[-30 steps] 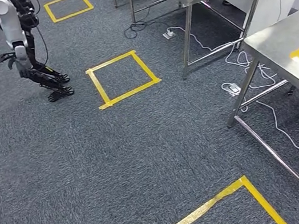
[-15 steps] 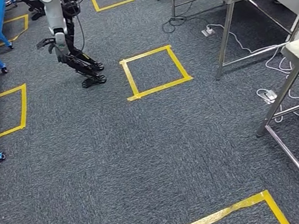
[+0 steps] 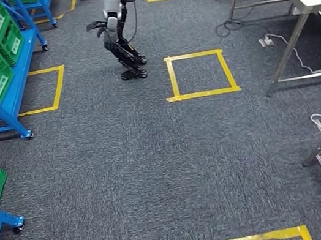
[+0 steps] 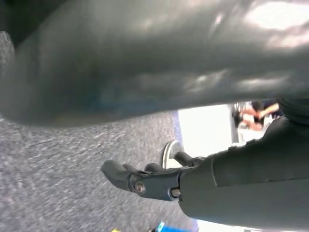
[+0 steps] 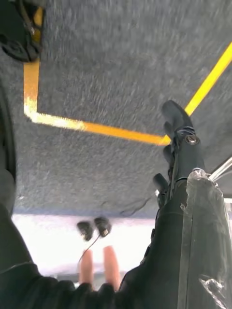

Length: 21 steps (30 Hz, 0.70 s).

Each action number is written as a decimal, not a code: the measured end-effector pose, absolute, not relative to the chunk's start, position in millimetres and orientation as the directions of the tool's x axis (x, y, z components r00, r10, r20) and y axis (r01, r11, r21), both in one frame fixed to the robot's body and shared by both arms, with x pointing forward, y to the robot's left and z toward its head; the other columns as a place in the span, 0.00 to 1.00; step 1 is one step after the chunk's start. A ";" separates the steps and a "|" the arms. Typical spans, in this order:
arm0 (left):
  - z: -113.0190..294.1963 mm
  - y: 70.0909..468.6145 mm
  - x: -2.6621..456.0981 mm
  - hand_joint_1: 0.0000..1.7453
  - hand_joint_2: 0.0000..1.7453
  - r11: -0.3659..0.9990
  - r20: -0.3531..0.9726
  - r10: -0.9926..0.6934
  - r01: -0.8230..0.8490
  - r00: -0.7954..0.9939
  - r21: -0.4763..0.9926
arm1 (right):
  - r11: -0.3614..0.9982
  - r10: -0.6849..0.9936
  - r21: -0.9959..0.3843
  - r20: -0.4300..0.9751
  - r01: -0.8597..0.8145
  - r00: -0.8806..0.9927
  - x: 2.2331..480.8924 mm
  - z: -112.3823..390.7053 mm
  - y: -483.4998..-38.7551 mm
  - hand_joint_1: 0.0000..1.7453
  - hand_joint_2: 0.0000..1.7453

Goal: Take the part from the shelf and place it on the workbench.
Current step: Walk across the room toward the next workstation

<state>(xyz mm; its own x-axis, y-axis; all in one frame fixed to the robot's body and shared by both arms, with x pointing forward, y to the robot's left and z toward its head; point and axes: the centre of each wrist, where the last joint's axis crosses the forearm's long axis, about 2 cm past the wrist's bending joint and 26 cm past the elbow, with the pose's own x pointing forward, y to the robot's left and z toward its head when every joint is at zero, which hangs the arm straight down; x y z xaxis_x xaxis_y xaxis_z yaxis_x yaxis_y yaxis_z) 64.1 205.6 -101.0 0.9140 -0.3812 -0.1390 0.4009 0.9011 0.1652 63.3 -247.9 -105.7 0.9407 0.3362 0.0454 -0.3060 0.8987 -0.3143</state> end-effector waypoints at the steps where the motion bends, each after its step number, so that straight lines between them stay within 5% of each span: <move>1: -101.0 205.7 64.3 0.00 0.00 0.901 -0.139 -0.381 0.401 0.914 0.167 | 0.899 0.336 -0.314 0.045 -0.306 0.941 62.7 -105.8 -247.9 0.00 1.00; 21: -101.1 206.4 63.8 0.00 0.00 0.880 -0.140 -0.410 0.431 0.901 0.200 | 0.900 0.332 -0.309 0.035 -0.306 0.943 58.0 -106.4 -247.2 0.00 1.00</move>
